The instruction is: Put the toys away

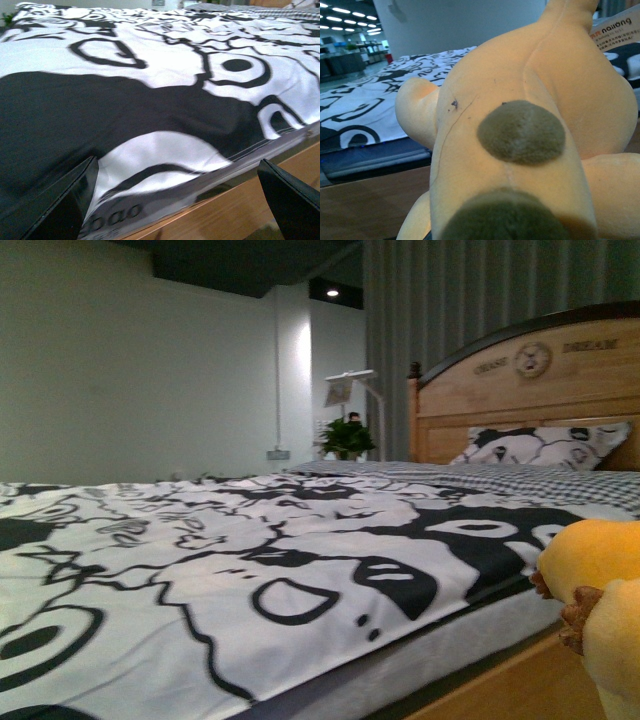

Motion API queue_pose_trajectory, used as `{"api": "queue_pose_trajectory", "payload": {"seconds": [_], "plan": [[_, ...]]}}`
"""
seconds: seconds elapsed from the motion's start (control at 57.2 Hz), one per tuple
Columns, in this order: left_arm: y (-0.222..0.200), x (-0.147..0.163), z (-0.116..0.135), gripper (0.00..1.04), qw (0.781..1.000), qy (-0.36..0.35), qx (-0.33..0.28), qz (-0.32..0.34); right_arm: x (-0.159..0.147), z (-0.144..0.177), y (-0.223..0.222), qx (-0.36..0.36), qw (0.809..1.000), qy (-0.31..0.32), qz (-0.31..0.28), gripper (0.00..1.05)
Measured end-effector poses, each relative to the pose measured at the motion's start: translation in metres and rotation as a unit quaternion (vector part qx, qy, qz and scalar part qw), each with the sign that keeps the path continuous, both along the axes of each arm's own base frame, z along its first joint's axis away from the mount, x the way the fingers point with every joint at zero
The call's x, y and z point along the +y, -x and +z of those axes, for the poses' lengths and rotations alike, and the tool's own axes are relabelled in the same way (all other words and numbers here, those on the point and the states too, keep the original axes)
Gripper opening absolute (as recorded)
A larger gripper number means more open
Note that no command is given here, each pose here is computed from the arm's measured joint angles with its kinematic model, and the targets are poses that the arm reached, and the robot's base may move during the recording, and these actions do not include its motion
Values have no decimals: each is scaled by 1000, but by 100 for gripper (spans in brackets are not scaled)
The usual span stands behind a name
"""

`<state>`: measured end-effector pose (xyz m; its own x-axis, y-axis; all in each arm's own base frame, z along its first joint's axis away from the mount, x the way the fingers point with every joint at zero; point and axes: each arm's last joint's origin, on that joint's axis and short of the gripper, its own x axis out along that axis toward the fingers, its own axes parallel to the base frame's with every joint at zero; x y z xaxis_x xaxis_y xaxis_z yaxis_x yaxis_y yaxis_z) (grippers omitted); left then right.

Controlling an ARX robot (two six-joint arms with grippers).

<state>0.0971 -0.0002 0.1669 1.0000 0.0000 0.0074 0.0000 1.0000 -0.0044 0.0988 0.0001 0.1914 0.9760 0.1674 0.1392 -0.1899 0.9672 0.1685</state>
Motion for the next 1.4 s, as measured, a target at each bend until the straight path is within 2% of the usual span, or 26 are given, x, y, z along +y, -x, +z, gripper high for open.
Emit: {"api": "queue_pose_trajectory", "payload": {"seconds": [1.4], "plan": [[0,0,0,99,1000,0,0,-1,0,0,0,0,1000,4,-1,18]]}}
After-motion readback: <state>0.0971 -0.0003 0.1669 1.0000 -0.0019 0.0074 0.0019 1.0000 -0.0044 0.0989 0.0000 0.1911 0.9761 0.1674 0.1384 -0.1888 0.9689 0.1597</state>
